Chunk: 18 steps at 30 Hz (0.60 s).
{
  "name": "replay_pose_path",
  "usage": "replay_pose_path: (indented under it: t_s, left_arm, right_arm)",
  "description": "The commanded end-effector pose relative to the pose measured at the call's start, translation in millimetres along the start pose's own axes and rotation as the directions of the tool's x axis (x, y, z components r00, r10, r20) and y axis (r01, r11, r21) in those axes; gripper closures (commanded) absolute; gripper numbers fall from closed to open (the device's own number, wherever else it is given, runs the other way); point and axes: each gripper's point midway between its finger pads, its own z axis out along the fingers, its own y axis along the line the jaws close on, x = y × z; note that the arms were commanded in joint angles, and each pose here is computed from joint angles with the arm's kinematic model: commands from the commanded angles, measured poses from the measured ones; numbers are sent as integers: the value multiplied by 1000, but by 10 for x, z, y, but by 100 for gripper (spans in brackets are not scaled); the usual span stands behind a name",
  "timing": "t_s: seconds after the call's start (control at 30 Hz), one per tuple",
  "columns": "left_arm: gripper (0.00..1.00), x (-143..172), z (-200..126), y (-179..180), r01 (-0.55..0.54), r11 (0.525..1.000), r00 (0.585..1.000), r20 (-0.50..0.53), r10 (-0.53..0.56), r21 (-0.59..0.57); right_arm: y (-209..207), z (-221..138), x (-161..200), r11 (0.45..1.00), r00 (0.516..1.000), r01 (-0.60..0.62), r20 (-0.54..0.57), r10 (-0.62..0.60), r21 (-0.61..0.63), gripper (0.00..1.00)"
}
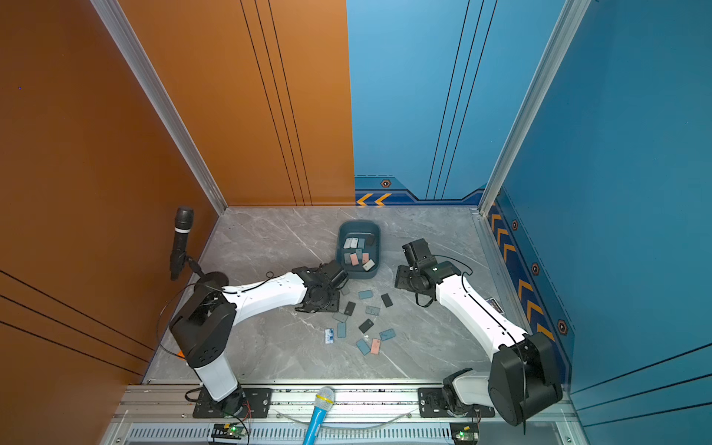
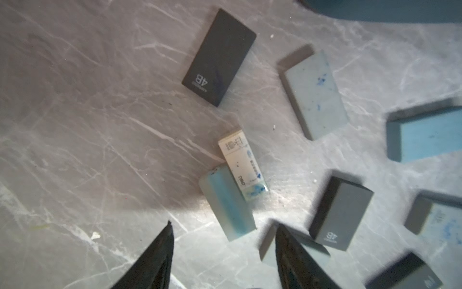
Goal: Put the eraser in the storage box
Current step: Pick up the eraser from the center of the board.
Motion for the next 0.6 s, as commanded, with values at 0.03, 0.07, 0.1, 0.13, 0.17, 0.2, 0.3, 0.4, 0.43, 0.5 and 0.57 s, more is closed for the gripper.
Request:
replay_pose_path:
  t_s: [0.03, 0.07, 0.1, 0.13, 0.17, 0.2, 0.3, 0.4, 0.43, 0.5, 0.57]
  left_arm:
    - [35, -83, 64, 35, 21, 998, 1000, 21, -20, -51]
    - [35, -76, 90, 40, 16, 998, 1000, 17, -15, -59]
    - [36, -75, 107, 50, 16, 998, 1000, 16, -15, -65]
    - [36, -59, 132, 77, 18, 997, 1000, 12, -17, -75]
    - [36, -46, 154, 108, 22, 996, 1000, 7, -21, -83]
    - [36, -33, 170, 136, 24, 996, 1000, 4, -24, -90]
    - [38, 0, 213, 238, 33, 993, 999, -8, -34, -110]
    - [41, 15, 217, 319, 44, 992, 999, -7, -46, -119]
    - [42, 14, 213, 336, 49, 992, 999, -5, -50, -116]
    - [45, 21, 207, 357, 54, 993, 998, -3, -55, -109]
    - [48, 20, 203, 369, 55, 993, 998, 1, -56, -103]
  right_arm:
    - [-29, -40, -14, 1000, 1000, -26, 17, 26, -16, 34]
    - [-35, -39, -10, 1000, 1000, -26, 17, 26, -16, 34]
    - [-44, -40, -8, 999, 999, -30, 18, 30, -16, 34]
    - [-55, -36, 1, 999, 999, -32, 18, 32, -15, 34]
    - [-60, -33, 12, 999, 999, -36, 16, 36, -15, 35]
    - [-65, -32, 16, 999, 999, -39, 16, 39, -16, 34]
    - [-79, -32, 26, 999, 999, -42, 15, 42, -14, 35]
    - [-87, -44, 22, 999, 999, -45, 17, 45, -12, 35]
    - [-89, -43, 24, 999, 999, -46, 17, 47, -12, 34]
    - [-84, -48, 17, 999, 999, -49, 20, 50, -14, 35]
    - [-80, -43, 14, 998, 998, -53, 20, 54, -15, 35]
